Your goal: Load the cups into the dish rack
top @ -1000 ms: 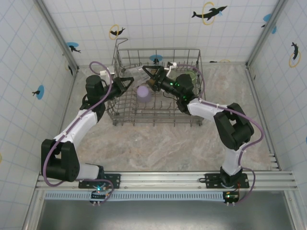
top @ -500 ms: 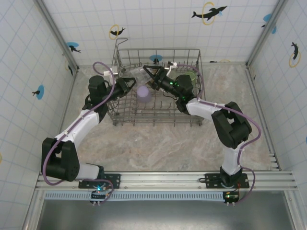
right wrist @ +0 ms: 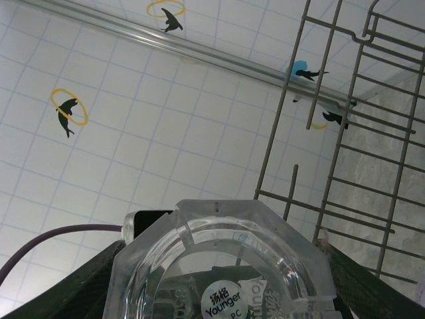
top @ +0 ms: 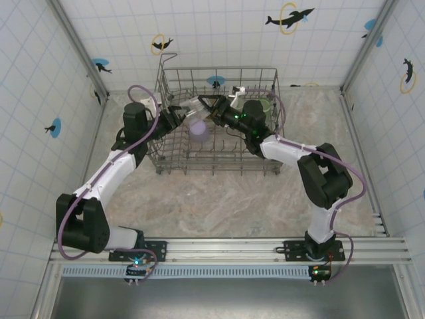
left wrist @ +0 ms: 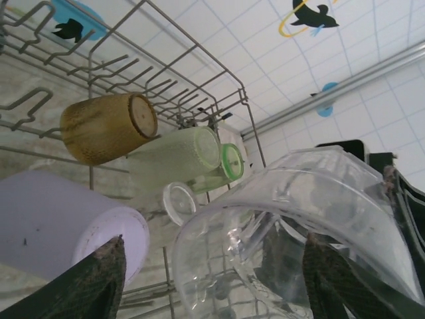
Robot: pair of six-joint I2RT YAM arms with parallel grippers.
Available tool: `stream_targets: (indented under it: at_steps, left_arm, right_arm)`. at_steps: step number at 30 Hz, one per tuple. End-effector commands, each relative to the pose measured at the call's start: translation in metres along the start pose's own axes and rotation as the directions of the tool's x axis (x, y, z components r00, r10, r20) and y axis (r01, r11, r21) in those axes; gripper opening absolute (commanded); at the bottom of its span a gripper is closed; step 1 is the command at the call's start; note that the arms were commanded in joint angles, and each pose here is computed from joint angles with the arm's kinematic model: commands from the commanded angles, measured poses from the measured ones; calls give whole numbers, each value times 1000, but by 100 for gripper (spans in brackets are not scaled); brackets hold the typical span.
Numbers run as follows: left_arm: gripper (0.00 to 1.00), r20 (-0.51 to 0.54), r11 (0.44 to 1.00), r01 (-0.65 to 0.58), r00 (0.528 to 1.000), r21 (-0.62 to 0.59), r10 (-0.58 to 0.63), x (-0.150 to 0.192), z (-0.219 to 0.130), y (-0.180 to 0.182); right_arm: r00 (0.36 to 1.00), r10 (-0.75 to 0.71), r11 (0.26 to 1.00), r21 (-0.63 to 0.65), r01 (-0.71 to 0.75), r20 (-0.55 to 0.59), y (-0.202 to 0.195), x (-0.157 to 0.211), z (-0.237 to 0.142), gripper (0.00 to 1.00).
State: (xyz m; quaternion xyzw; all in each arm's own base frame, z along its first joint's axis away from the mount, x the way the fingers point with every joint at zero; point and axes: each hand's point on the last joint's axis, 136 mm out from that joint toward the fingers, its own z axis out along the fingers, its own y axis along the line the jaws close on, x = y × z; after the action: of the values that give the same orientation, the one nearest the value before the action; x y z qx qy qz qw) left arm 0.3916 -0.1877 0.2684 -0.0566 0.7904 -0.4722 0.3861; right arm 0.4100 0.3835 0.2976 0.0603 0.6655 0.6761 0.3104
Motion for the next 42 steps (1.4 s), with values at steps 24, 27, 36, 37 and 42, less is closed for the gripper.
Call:
stream_targets:
  at_steps: [24,27,36,37,42]
  left_arm:
    - [97,145,888,-296,920,-352,364,-56,-69,-13]
    - [97,150,875,-297,915,-383,376,-60,-72,-11]
    - [97,127,848,-238,934,-474,333,-74,-80,24]
    - [97,134,847,-220,938,-484,320,-78,-84,31]
    - [97,159,826,-180,938,-534,308,-91,-94,53]
  right_arm:
    - [963,-268,953,156,259,37,12,-42,28,45]
    - [949,-315,932,198,304,30,7,-43,28,45]
    - [847,-527,793,317,520,-72,0,-36,30,45]
    - [831,-550,773,324,545,-85,-1,-34,29,45]
    - [745,-649,675,333,658,-157,-3,-20,34,45]
